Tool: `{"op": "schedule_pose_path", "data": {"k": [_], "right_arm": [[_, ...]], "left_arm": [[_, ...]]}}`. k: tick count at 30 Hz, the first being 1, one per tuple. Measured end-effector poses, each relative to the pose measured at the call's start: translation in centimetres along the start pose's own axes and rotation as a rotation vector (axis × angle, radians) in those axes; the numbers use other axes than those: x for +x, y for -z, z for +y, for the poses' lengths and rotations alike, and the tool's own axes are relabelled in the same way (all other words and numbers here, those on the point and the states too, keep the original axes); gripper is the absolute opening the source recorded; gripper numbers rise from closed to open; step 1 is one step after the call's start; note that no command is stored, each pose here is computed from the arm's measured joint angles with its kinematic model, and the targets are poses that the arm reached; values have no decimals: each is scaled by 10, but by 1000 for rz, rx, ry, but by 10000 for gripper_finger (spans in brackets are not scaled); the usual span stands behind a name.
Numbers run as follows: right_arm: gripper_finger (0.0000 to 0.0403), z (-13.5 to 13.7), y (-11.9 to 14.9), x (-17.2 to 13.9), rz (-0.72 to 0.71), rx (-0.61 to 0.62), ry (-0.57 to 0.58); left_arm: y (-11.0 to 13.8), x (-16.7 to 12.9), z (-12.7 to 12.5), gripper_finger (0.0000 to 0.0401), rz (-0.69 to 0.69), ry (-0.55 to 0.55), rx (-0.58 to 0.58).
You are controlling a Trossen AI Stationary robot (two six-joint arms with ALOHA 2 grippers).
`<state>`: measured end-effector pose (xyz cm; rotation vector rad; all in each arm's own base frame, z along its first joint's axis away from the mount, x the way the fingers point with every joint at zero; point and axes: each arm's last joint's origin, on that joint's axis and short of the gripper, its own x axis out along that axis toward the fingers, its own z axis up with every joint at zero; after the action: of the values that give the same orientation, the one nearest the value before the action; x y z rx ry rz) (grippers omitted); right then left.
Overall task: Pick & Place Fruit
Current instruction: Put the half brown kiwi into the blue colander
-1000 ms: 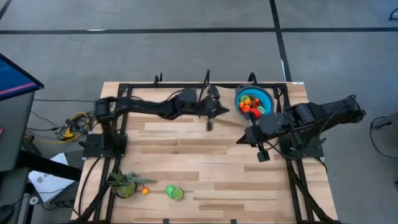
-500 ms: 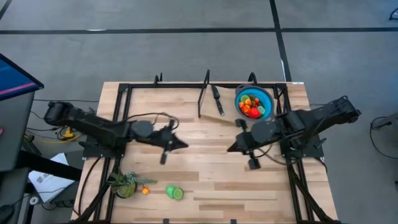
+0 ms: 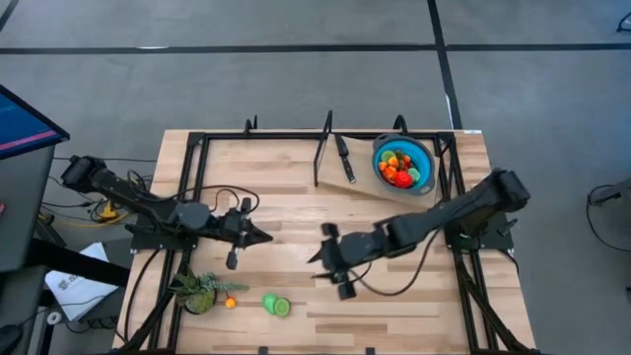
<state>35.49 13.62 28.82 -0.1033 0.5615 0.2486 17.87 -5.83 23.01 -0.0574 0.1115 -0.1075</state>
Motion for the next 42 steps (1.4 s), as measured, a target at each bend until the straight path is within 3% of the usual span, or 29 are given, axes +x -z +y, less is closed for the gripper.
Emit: {"op": "schedule_pose_path", "data": {"k": [6, 12, 19, 27, 34, 42], "right_arm": [[266, 12, 12, 47, -74, -1, -17], [310, 17, 28, 90, -155, 64, -22], [336, 21, 54, 127, -175, 81, -39], [349, 38, 71, 169, -166, 88, -162], [345, 47, 68, 197, -62, 69, -158], [339, 46, 83, 206, 96, 59, -115]], "left_arm": [[10, -2, 0, 1, 28, 7, 4], [13, -3, 0, 1, 35, 6, 5], [13, -2, 0, 1, 35, 5, 5], [13, -2, 2, 1, 34, -2, 2], [13, -2, 2, 1, 35, -3, -38], [13, -2, 2, 1, 36, -3, -37]]}}
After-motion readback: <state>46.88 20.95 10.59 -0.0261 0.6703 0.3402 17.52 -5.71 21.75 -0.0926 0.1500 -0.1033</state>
